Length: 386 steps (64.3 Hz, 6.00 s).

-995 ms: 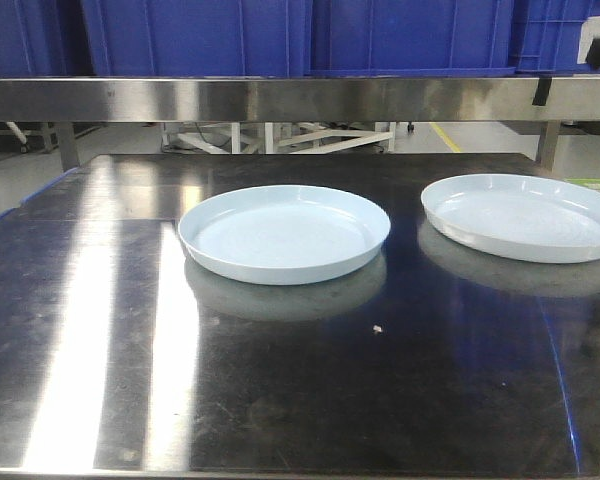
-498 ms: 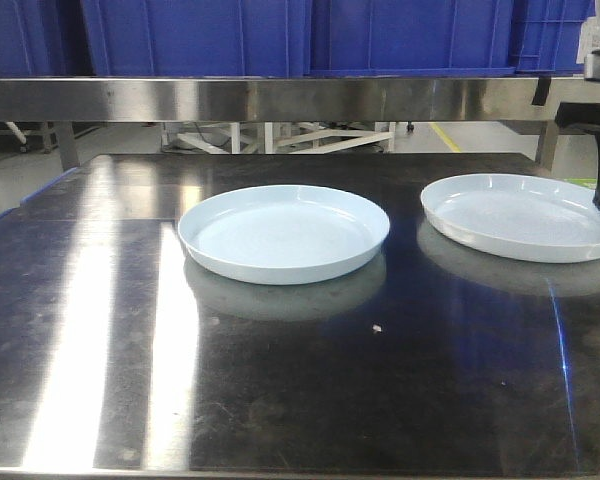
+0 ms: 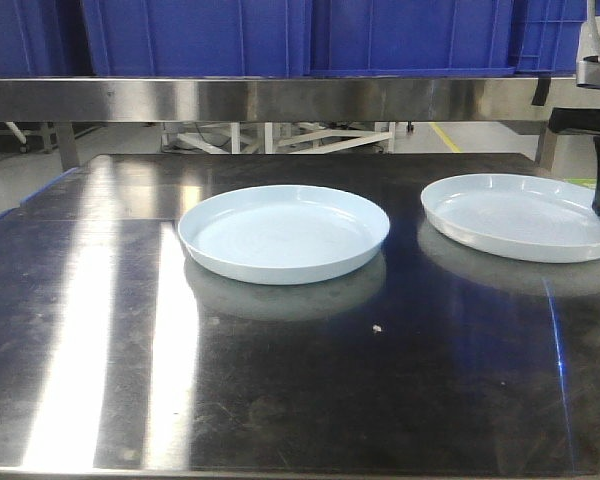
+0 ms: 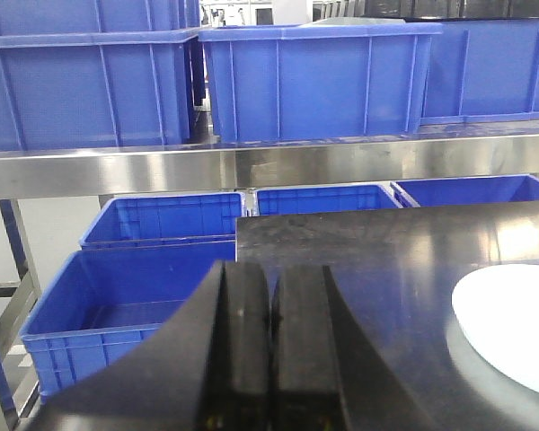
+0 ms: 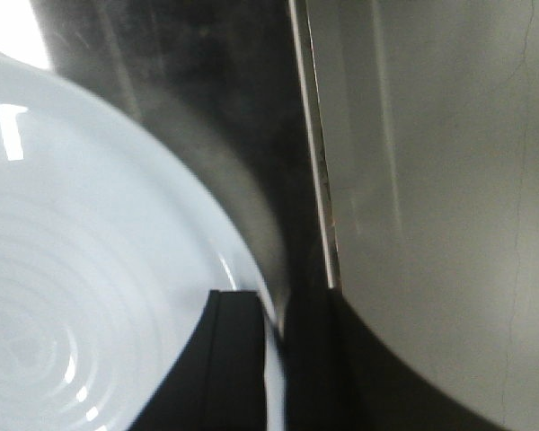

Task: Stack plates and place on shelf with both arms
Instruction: 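Lower the right gripper to the rim of the other plate, then lift the plate with the right gripper and set it onto the centered plate, then release the top plate and reposition the right gripper on the stack rim, then grasp the stacked plates with the right gripper and lift them up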

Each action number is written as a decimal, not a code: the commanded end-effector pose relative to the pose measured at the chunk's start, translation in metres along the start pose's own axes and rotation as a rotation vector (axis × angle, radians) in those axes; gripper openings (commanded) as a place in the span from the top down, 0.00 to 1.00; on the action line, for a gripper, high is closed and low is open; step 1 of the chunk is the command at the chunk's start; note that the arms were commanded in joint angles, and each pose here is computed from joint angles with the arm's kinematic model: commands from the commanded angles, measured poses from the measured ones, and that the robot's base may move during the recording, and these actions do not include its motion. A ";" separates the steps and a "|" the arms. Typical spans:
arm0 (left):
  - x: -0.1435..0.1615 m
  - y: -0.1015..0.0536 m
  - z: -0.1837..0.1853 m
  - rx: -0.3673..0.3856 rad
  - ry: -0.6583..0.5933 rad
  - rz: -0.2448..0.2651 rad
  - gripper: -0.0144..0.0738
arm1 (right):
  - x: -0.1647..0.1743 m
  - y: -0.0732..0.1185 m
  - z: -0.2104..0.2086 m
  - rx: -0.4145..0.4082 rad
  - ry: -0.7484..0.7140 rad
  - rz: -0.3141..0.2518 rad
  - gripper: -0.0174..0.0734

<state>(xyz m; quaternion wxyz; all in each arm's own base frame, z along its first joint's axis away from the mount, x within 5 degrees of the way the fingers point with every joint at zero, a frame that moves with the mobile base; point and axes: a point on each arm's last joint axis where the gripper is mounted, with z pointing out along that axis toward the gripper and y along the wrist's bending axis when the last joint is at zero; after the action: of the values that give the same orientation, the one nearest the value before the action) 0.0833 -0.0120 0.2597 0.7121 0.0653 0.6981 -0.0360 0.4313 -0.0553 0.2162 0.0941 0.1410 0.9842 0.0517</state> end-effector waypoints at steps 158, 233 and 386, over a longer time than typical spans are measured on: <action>-0.017 0.002 0.000 -0.015 -0.110 -0.011 0.74 | 0.085 0.182 -0.046 -0.382 -0.178 -0.207 0.77; -0.017 0.002 0.000 -0.015 -0.110 -0.011 0.74 | 0.086 0.192 -0.022 -0.303 -0.195 -0.245 0.38; -0.017 0.002 0.000 -0.015 -0.110 -0.011 0.74 | 0.274 0.005 -0.119 -0.357 -1.228 -0.177 0.77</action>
<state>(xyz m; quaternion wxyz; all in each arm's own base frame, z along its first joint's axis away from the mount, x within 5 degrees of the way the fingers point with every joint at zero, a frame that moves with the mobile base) 0.0833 -0.0120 0.2597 0.7121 0.0653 0.6981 -0.0360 0.1595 0.0233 0.2630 0.5952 0.0553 0.7919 0.1249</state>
